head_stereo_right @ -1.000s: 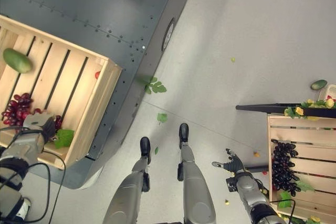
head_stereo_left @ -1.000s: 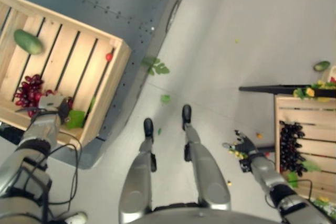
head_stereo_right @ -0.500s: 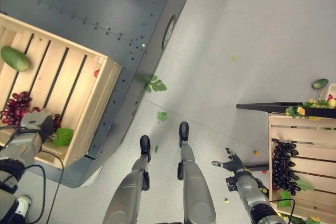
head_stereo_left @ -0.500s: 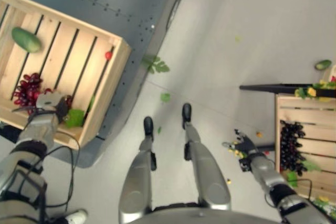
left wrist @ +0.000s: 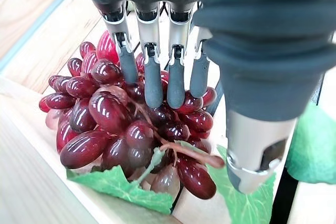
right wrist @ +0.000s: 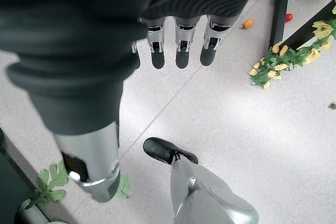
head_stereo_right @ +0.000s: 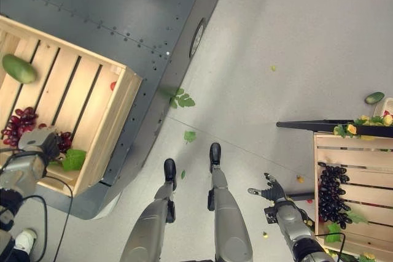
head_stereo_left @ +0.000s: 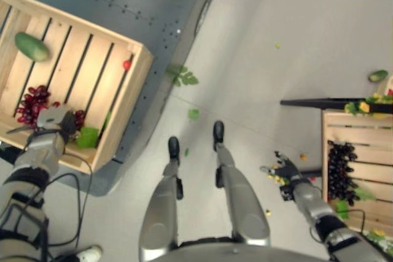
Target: Pick up the fruits from the basket on one side to the basket on the other side
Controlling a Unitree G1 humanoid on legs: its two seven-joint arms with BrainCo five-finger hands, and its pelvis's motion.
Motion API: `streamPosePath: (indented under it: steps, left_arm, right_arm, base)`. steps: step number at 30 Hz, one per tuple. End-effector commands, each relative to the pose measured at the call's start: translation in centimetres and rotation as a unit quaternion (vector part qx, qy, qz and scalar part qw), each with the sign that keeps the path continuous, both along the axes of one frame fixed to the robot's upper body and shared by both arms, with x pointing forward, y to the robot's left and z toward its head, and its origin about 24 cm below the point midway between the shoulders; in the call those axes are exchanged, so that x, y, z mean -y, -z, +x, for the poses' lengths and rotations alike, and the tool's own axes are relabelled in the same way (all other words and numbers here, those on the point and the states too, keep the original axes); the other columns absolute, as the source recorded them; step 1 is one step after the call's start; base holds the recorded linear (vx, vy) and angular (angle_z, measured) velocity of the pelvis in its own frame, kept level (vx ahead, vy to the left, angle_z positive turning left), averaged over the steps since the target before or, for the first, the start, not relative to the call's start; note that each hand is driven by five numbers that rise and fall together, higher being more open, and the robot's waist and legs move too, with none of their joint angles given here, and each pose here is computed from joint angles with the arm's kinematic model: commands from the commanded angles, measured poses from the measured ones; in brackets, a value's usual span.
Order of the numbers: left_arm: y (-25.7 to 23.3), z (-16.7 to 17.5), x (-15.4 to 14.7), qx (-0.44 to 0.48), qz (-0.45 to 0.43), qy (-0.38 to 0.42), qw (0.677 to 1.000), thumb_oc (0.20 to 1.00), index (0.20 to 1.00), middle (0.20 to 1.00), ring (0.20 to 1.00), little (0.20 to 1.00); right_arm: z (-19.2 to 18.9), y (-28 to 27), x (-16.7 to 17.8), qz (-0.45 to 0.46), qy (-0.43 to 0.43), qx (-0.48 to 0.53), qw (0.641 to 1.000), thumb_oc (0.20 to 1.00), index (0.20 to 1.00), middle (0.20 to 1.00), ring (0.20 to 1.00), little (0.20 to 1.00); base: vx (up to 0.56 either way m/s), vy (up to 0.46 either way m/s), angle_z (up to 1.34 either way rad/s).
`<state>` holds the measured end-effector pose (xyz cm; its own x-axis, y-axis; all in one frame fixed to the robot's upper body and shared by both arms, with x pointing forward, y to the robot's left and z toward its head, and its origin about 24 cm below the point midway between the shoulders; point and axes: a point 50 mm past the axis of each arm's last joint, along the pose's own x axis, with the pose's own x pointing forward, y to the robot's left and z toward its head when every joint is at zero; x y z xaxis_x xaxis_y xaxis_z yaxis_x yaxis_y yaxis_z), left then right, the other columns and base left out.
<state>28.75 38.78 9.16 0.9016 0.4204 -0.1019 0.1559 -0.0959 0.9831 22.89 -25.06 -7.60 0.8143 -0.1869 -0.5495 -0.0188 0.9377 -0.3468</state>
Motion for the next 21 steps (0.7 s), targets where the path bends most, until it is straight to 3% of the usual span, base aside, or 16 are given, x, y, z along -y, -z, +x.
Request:
streamPosePath:
  steps: [1,21]
  left_arm:
    - [-2.8,-1.0,-2.4,0.039,0.014,-0.036,0.999,1.000,1.000,1.000,1.000,1.000]
    - [-5.3,-2.7,-0.5,0.123,-0.015,0.017,0.992,1.000,1.000,1.000,1.000,1.000]
  right_arm:
    - [-2.3,0.2,2.9,-0.016,0.038,-0.008,0.999,1.000,1.000,1.000,1.000,1.000]
    - [-3.1,0.2,3.6,-0.011,0.047,-0.018,0.999,1.000,1.000,1.000,1.000,1.000]
  base:
    - [0.00,0.000,0.00]
    - [0.00,-0.001,0.01]
